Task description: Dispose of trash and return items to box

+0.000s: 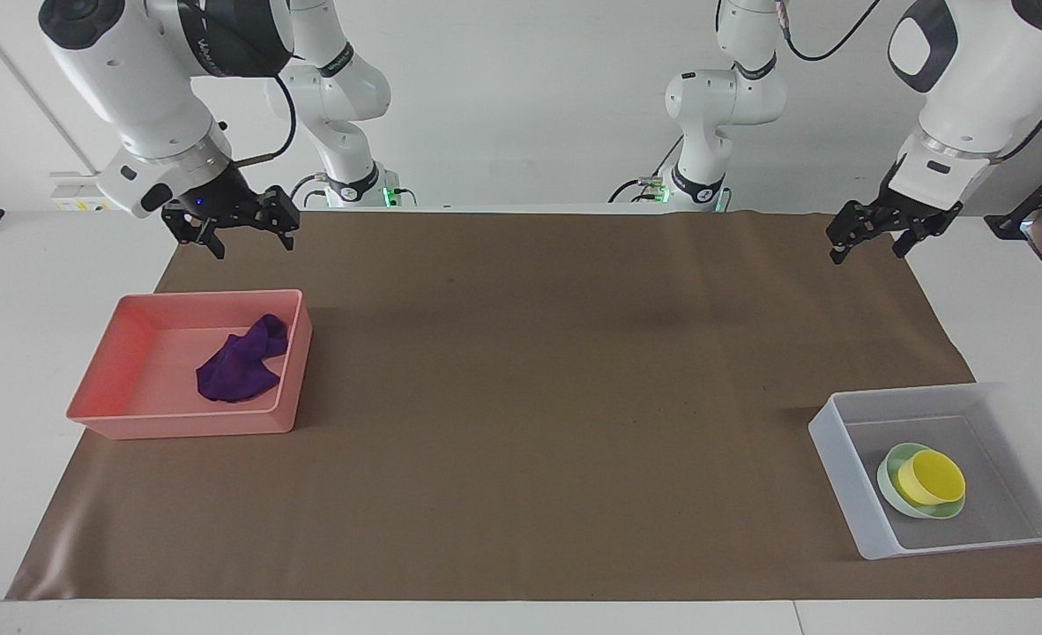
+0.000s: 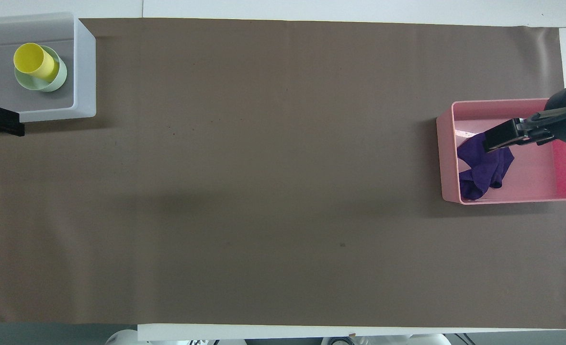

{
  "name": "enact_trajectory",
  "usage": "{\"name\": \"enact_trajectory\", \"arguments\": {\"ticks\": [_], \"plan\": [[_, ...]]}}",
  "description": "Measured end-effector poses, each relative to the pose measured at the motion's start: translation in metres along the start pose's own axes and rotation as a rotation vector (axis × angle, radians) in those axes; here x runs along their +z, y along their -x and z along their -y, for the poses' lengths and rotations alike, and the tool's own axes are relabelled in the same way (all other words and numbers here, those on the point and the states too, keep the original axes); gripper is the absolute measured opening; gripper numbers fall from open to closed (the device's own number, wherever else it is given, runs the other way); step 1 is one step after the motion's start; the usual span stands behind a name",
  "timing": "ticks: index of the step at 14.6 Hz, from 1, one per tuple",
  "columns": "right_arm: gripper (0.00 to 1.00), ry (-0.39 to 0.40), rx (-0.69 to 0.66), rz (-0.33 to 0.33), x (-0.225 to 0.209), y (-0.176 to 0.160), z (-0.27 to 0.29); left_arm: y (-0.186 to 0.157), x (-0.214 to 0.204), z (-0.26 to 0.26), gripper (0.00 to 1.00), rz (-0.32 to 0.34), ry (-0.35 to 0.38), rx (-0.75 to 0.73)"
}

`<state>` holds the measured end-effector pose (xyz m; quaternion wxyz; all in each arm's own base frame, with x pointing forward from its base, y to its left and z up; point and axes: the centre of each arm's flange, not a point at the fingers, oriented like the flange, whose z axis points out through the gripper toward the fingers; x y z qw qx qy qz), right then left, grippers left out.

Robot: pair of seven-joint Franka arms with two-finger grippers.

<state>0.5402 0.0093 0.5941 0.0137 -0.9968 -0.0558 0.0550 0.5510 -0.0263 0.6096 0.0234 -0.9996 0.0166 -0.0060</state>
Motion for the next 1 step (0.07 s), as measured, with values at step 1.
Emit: {"name": "enact_trajectory", "arguments": {"ticks": [1], "plan": [[1.0, 0.0, 0.0, 0.0, 0.0001, -0.0001, 0.0002, -0.0064, 0.0013, 0.0022, 1.0, 0.008, -0.002, 0.004]]}}
